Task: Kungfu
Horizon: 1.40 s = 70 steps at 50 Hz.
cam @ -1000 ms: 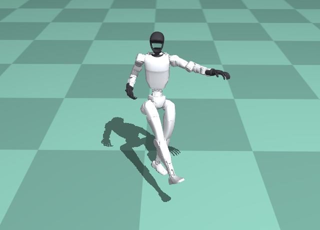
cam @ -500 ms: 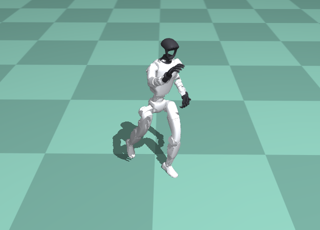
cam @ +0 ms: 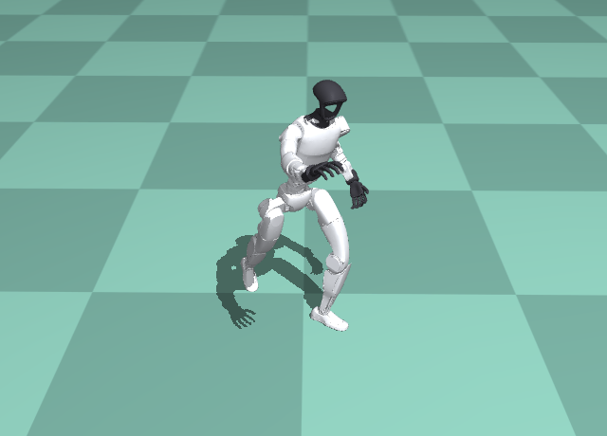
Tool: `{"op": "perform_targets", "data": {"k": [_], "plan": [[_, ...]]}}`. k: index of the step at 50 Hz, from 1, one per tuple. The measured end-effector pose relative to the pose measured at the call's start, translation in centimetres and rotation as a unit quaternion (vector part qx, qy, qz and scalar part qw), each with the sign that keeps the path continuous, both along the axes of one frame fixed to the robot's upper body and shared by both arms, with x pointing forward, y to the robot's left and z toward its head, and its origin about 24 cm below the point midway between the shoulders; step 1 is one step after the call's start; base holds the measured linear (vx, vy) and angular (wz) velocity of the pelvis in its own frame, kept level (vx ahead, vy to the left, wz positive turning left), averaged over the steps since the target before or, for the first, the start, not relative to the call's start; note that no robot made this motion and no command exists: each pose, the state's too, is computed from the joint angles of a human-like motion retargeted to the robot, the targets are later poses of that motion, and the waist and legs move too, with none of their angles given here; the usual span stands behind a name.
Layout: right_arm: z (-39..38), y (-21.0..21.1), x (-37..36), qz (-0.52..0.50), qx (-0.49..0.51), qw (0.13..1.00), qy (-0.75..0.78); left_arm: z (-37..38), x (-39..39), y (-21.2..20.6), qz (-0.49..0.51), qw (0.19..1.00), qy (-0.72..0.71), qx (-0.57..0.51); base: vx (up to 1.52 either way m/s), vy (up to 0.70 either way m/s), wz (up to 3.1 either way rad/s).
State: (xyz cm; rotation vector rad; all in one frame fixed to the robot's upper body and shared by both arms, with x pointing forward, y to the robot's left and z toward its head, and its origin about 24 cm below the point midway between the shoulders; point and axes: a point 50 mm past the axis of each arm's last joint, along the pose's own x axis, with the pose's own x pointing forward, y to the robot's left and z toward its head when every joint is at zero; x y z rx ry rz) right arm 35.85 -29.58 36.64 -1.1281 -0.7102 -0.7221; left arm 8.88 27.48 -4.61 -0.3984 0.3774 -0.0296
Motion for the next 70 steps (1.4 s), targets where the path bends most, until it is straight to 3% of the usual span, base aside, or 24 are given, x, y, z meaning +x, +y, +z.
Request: {"op": "perform_targets", "data": {"k": [6, 10, 14, 18, 22, 24, 31, 36, 42, 45, 47, 52, 56, 60, 70], "plan": [[-4.1, 4.0, 0.7, 0.221, 0.068, 0.973, 0.004, 2.8, 7.0, 5.2, 0.0, 0.965, -0.031, 0.259, 0.6, 0.01, 0.01], [-6.7, 10.2, 0.7, 0.437, 0.154, 0.886, 0.015, 4.4, 13.5, 5.1, -0.034, 0.931, -0.062, 0.359, 0.69, 0.01, 0.71], [-8.2, 17.5, -1.3, 0.635, 0.209, 0.743, 0.027, 7.3, 20.7, 0.4, -0.063, 0.925, -0.157, 0.342, 0.64, -0.07, 1.14], [-8.2, 24.1, -5.9, 0.786, 0.203, 0.583, 0.034, 14.5, 26.1, -7.2, -0.086, 0.891, -0.346, 0.282, 0.69, -0.17, 0.91], [-7.1, 27.9, -11.5, 0.885, 0.152, 0.44, 0.022, 23.9, 27.0, -14.1, -0.095, 0.815, -0.542, 0.182, 0.66, -0.24, 0.5], [-6.4, 28.4, -13.4, 0.905, 0.115, 0.41, 0.009, 28.6, 25.7, -16.5, -0.1, 0.759, -0.629, 0.133, 0.61, -0.3, 0.57], [-4.5, 26.2, -14.1, 0.882, 0.057, 0.467, -0.036, 34.8, 22.0, -19.1, -0.058, 0.658, -0.746, 0.082, 0.7, -0.52, 1.06], [-6.5, 25.4, -12.0, 0.857, 0.131, 0.498, -0.012, 29.9, 24.3, -17.4, -0.023, 0.73, -0.669, 0.137, 0.78, -0.83, 1.04], [-17.8, 22.7, -8.3, 0.762, 0.251, 0.574, 0.166, 10.1, 23.8, -9.7, -0.128, 0.846, -0.328, 0.401, 0.73, -0.85, -1.17], [-26.9, 21.4, -8.2, 0.69, 0.293, 0.55, 0.369, 0.4, 16.9, -2.5, -0.194, 0.856, -0.059, 0.475, 0.54, -0.81, -1.08], [-33.5, 18.1, -9.9, 0.61, 0.286, 0.533, 0.512, -4.3, 9.6, 1.1, -0.235, 0.839, 0.107, 0.479, 0.56, -0.71, -0.86], [-46.2, 7.3, -19.3, 0.257, 0.206, 0.512, 0.793, -8.6, -5.8, 2.7, -0.261, 0.801, 0.326, 0.428, 0.39, -0.37, -1.79], [-50.1, 3.4, -28.7, 0.152, 0.193, 0.38, 0.892, -8.6, -14.4, 1.5, -0.216, 0.794, 0.418, 0.385, 0.29, -0.07, -1.89], [-50.7, 2.6, -36.3, 0.12, 0.26, 0.246, 0.926, -8.2, -20.7, -2.5, -0.201, 0.82, 0.472, 0.255, 0.3, 0.0, -1.23], [-48.9, 8.4, -40.1, 0.28, 0.363, 0.193, 0.868, -6.3, -24.7, -8.4, -0.403, 0.799, 0.445, 0.032, 0.21, -0.14, -0.07]]}}
